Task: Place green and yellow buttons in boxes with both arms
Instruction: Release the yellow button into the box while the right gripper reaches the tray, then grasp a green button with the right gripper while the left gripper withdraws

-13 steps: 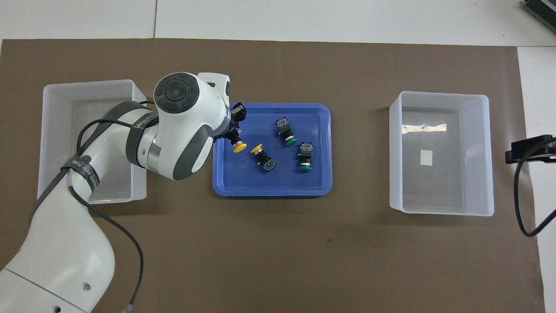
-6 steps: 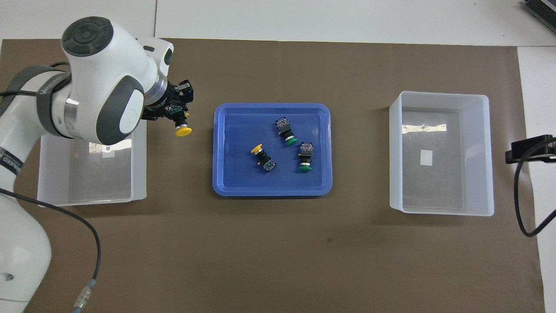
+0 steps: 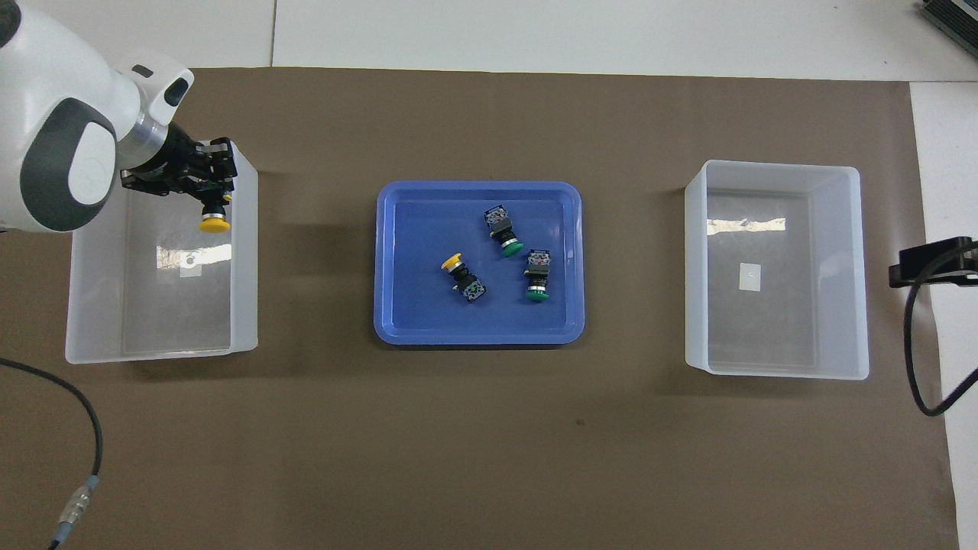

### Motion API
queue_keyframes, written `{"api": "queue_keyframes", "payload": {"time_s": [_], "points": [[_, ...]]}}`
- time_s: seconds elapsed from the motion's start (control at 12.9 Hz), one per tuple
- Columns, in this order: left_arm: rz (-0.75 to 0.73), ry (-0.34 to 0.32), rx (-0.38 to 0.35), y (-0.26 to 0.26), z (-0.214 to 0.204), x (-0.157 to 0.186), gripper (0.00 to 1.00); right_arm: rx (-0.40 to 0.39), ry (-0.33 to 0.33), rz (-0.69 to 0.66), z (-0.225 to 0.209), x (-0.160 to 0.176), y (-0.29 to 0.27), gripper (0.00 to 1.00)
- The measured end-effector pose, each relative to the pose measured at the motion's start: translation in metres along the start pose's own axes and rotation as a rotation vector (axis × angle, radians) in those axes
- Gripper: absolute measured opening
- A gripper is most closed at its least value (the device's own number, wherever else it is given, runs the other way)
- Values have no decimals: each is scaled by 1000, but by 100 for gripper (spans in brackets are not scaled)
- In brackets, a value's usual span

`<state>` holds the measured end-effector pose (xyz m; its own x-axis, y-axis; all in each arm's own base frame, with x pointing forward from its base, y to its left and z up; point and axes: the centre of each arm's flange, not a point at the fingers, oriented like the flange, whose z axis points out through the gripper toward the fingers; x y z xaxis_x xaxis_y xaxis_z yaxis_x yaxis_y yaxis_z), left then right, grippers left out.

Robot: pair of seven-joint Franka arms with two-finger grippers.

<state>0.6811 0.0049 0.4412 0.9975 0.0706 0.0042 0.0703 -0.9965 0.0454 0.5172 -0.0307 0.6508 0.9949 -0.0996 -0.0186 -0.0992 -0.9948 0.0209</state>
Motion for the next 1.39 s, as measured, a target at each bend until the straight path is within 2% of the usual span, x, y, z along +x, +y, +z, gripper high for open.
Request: {"api": "queue_keyframes", "payload": {"time_s": [0.15,0.31,0.46,0.7,0.93,1.0,1.08,1.39], "points": [[23,27,-2,-3,30,-5,42,2,0,-3,0,0,-1,100],[32,42,-4,0,76,-19,42,11,28,-16,1,3,-9,100],[35,54,-7,1,107,-31,42,14,47,-52,7,6,-35,100],[42,61,-6,0,115,-35,42,25,80,-57,33,13,-124,100],[49,68,-5,-1,111,-35,42,50,122,-67,81,33,-202,100],[49,70,-5,-1,110,-35,48,60,129,-61,101,38,-226,100],[52,72,-4,-1,108,-35,48,67,133,-57,123,41,-254,100],[53,87,-1,-3,92,-30,89,71,119,-105,202,38,-335,100]]}}
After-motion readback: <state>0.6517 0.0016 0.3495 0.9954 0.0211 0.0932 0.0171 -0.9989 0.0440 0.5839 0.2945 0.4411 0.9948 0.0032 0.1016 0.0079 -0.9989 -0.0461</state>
